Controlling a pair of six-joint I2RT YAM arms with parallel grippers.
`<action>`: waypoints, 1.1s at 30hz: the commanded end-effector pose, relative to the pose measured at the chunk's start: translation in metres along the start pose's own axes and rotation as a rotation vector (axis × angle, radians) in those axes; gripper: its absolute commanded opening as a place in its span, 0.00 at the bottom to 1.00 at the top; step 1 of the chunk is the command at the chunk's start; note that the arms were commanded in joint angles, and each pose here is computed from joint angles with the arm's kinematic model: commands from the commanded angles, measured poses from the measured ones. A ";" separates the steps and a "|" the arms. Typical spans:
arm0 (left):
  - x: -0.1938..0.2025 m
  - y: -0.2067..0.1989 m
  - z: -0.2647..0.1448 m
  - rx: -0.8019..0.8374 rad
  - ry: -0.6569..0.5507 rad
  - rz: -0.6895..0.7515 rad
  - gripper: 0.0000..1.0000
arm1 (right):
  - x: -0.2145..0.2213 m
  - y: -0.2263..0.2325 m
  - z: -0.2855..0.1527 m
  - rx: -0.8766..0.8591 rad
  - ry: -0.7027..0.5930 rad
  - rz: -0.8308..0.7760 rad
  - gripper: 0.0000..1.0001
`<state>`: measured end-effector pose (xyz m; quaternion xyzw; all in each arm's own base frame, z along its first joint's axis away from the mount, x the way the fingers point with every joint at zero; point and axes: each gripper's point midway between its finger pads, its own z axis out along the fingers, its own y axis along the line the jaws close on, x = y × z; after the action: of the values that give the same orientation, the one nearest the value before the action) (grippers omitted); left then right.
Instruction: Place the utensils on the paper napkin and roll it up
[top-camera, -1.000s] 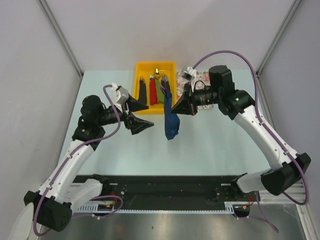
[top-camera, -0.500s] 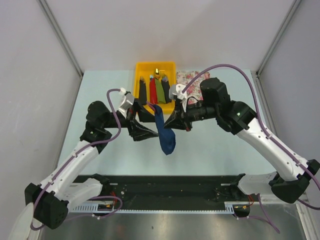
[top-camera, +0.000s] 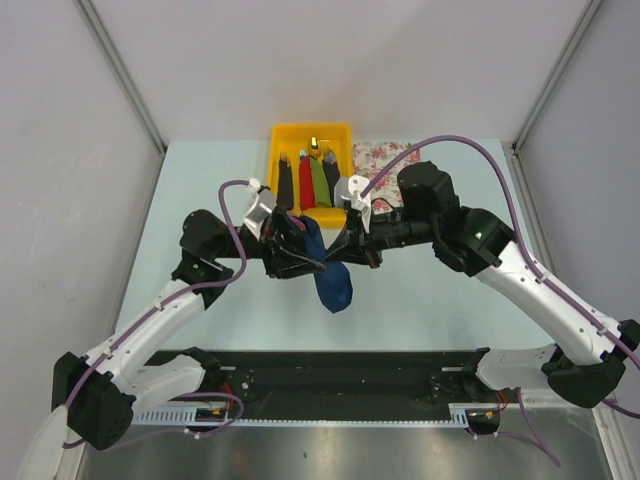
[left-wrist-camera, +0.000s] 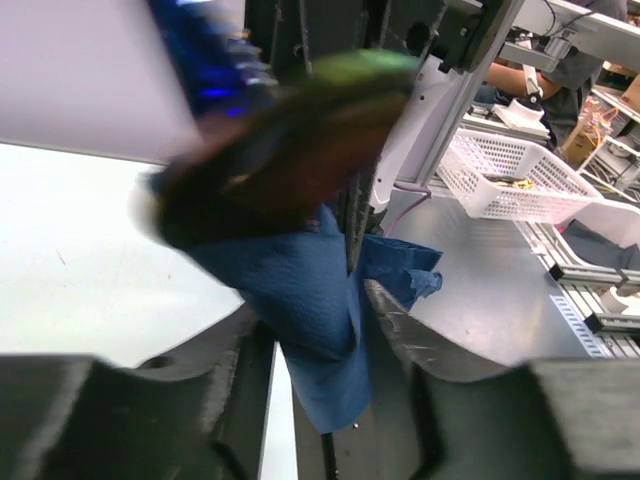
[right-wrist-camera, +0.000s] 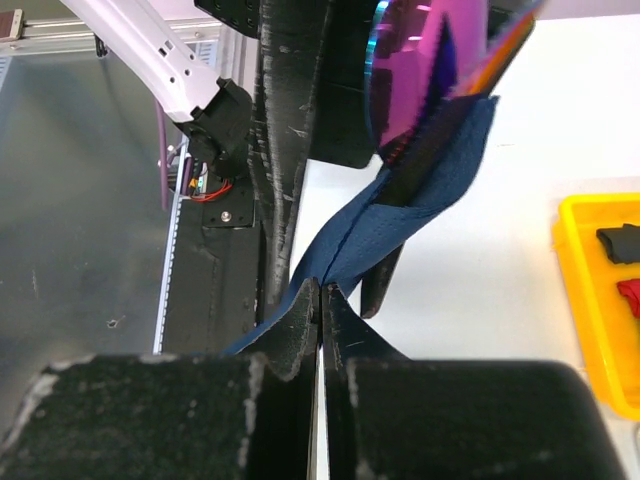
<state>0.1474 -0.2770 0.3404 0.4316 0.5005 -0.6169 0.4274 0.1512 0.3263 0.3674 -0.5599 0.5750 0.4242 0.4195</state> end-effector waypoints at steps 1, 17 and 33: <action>-0.009 -0.004 0.004 0.023 -0.028 0.048 0.37 | -0.030 0.003 -0.012 0.024 -0.098 -0.097 0.00; -0.036 0.031 -0.017 -0.187 -0.080 0.070 0.00 | 0.019 0.002 -0.020 0.107 0.018 0.105 0.89; -0.056 0.019 -0.016 -0.169 -0.115 0.079 0.00 | 0.046 -0.050 -0.027 0.176 -0.013 0.358 0.05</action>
<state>0.1970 -0.2637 0.3455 0.3535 0.5590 -0.5776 0.4785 0.1921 0.2860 0.3129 -0.4232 0.7126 0.4099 0.3808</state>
